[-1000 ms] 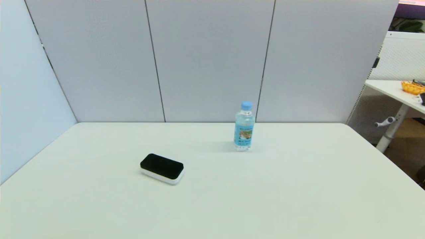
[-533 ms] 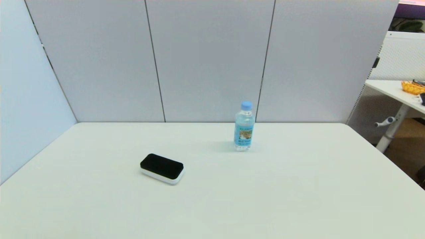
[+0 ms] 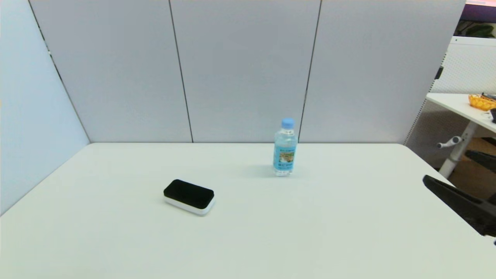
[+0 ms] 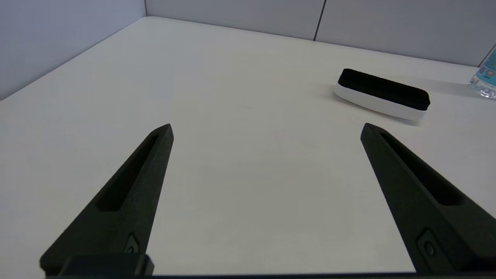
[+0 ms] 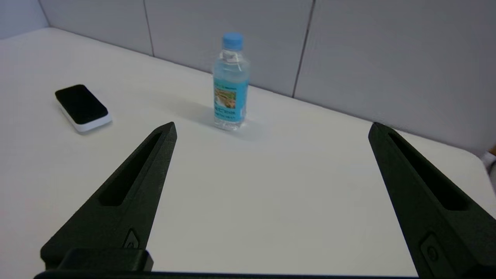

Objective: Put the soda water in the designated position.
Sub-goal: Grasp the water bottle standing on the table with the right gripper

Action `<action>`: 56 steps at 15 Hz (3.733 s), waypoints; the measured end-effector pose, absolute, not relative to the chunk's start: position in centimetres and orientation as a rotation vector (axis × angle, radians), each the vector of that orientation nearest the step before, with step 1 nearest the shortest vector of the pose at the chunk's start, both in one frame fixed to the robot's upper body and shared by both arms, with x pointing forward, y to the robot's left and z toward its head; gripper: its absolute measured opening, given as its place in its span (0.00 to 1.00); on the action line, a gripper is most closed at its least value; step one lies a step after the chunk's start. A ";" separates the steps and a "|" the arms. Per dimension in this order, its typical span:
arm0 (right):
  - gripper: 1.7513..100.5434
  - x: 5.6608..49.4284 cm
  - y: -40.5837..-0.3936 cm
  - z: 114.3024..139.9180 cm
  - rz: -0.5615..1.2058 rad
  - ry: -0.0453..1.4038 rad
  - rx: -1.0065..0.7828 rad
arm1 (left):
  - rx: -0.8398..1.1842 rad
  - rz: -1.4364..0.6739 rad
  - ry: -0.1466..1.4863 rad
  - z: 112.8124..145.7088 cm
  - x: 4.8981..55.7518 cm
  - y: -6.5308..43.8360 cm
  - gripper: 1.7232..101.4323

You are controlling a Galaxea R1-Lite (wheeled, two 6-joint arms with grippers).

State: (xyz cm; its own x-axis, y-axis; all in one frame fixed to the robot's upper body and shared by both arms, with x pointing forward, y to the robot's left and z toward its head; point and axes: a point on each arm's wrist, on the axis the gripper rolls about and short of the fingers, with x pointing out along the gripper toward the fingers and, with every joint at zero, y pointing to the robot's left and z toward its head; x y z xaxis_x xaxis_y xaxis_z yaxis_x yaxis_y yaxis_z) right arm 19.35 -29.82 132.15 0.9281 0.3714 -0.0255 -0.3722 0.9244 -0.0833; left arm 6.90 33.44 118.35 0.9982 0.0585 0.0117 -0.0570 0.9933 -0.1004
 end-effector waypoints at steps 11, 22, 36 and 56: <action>0.97 28.6 -24.6 130.8 0.442 0.089 -0.113 | -0.100 0.058 -0.015 118.4 6.9 33.4 0.96; 0.97 36.2 -15.8 129.2 0.368 0.090 -0.125 | -0.101 0.058 -0.014 118.3 6.9 33.4 0.96; 0.97 40.1 -13.2 126.1 0.173 0.132 -0.107 | -0.100 0.058 -0.015 118.4 6.9 33.4 0.96; 0.97 43.2 -12.5 124.7 0.137 0.138 -0.016 | -0.101 0.058 -0.014 118.3 6.9 33.4 0.96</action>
State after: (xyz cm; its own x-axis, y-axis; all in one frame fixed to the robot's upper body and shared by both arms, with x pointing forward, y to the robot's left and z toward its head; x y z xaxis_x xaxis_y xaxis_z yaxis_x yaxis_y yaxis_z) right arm 43.24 -12.48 124.71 0.9812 0.1348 -0.1385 -0.1370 0.9906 -0.0065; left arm 6.90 33.44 118.35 0.9982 0.0585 0.0113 -0.0570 0.9933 -0.1008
